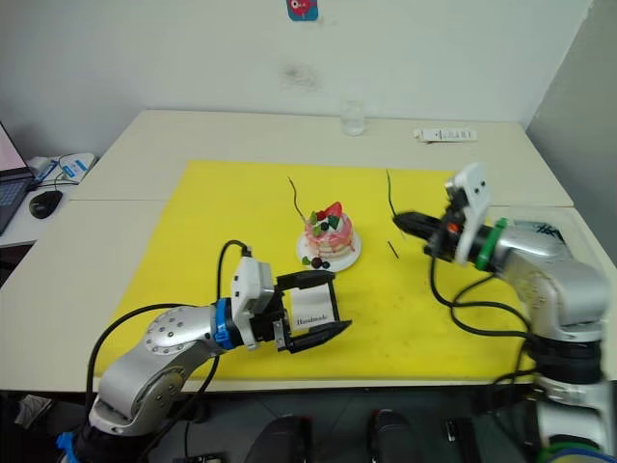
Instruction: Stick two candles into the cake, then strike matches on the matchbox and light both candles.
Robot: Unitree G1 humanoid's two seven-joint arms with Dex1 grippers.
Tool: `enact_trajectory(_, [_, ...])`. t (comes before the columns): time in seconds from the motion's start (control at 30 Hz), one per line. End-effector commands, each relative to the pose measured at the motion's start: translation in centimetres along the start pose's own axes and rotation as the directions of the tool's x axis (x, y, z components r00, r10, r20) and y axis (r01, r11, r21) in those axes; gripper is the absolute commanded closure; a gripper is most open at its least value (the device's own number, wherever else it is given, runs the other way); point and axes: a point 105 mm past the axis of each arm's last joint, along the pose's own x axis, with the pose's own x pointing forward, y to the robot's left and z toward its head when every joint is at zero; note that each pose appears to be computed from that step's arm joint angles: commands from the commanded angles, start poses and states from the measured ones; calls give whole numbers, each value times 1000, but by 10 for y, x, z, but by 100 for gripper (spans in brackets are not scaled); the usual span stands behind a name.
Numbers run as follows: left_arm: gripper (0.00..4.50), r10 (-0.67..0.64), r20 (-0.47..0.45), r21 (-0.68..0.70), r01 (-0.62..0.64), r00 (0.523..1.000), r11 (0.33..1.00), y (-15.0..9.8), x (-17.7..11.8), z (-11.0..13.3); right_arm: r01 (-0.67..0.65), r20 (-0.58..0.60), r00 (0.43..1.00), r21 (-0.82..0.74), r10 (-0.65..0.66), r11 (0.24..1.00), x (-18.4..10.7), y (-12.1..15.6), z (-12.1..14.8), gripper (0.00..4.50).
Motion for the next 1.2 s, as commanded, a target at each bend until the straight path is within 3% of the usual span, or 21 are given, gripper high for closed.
enact_trajectory(0.03, [0, 183, 82, 15, -185, 980, 983, 14, -1, 20, 117, 194, 974, 9, -116, 993, 24, -6, 16, 446])
enact_trajectory(0.17, [0, 333, 107, 13, -336, 937, 942, 24, -5, 23, 141, 269, 953, 6, -137, 990, 48, 2, 1, 446])
enact_trajectory(0.33, [0, 417, 104, 3, -419, 903, 908, 24, -10, 21, 143, 328, 933, 34, -147, 989, 65, 13, -3, 446])
enact_trajectory(1.2, [0, 382, 48, 18, -384, 923, 923, 30, -21, 22, 142, 309, 939, 55, -152, 988, 75, 16, -34, 446])
